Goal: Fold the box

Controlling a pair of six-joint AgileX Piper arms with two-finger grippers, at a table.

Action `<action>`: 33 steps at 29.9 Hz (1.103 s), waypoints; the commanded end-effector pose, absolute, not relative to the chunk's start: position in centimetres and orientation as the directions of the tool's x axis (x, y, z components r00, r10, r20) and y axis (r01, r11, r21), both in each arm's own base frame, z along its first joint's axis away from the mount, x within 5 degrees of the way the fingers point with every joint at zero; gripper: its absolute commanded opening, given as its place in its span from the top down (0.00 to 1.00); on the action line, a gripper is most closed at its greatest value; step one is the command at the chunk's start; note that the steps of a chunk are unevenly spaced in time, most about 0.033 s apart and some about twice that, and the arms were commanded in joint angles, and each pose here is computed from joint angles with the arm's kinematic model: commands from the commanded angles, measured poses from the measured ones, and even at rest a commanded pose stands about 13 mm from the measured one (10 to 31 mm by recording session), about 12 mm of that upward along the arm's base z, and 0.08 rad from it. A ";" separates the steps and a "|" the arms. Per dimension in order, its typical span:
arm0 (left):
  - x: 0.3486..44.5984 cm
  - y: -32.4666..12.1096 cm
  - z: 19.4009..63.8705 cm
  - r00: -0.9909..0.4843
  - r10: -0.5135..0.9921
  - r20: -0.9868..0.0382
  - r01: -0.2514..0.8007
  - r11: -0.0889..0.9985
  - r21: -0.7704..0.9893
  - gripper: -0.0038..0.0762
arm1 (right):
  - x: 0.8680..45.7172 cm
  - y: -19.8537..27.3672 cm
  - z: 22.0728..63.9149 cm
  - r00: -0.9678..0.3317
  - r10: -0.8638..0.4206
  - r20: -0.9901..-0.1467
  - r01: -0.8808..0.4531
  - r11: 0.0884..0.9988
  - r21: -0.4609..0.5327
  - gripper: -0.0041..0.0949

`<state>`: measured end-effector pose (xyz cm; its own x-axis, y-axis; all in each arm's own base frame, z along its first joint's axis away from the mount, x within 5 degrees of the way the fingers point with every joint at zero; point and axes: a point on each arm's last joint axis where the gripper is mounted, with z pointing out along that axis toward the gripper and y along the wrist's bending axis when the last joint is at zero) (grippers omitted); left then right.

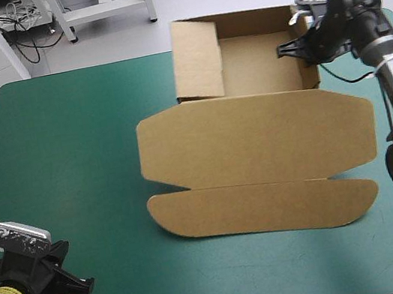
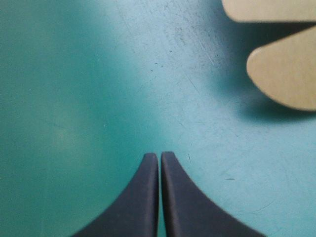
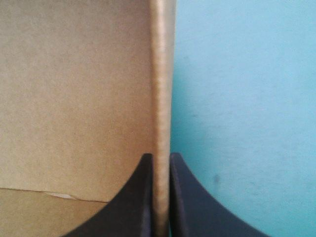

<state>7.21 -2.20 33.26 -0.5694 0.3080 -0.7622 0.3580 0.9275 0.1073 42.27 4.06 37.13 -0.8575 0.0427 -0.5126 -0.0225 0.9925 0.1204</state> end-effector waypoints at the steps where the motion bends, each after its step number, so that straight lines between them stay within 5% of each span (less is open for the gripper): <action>1: 7.6 -2.3 34.4 -0.505 0.301 -0.809 0.357 0.926 0.122 0.96 | 40.3 -1.2 41.2 -0.795 0.112 -0.597 0.064 0.993 0.101 0.96; 12: 7.7 -1.8 34.5 -0.492 0.334 -0.804 0.330 0.926 0.183 0.96 | 38.7 -15.6 38.6 -0.750 0.376 -0.544 0.395 0.915 0.088 0.96; 22: 7.7 -1.8 34.4 -0.499 0.330 -0.801 0.329 0.928 0.177 0.96 | 38.0 -19.4 36.8 -0.760 0.404 -0.509 0.441 0.896 0.052 0.93; 25: 7.6 -1.8 34.3 -0.513 0.333 -0.791 0.327 0.928 0.178 0.96 | 38.1 -19.4 36.7 -0.766 0.397 -0.506 0.435 0.899 0.048 0.80; 31: 7.4 -1.5 33.9 -0.556 0.341 -0.758 0.321 0.929 0.183 0.96 | 37.9 -19.3 37.1 -0.757 0.404 -0.513 0.445 0.894 0.047 0.30; 33: 7.3 -1.5 33.8 -0.565 0.343 -0.751 0.319 0.930 0.184 0.96 | 37.4 -19.1 38.0 -0.742 0.409 -0.531 0.453 0.890 0.053 0.23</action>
<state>7.13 -1.45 32.93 -0.6000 0.3504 -0.7192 0.3275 0.9278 0.1787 39.31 -19.78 33.65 -0.7924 0.4190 -0.4434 0.4447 0.8943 0.0503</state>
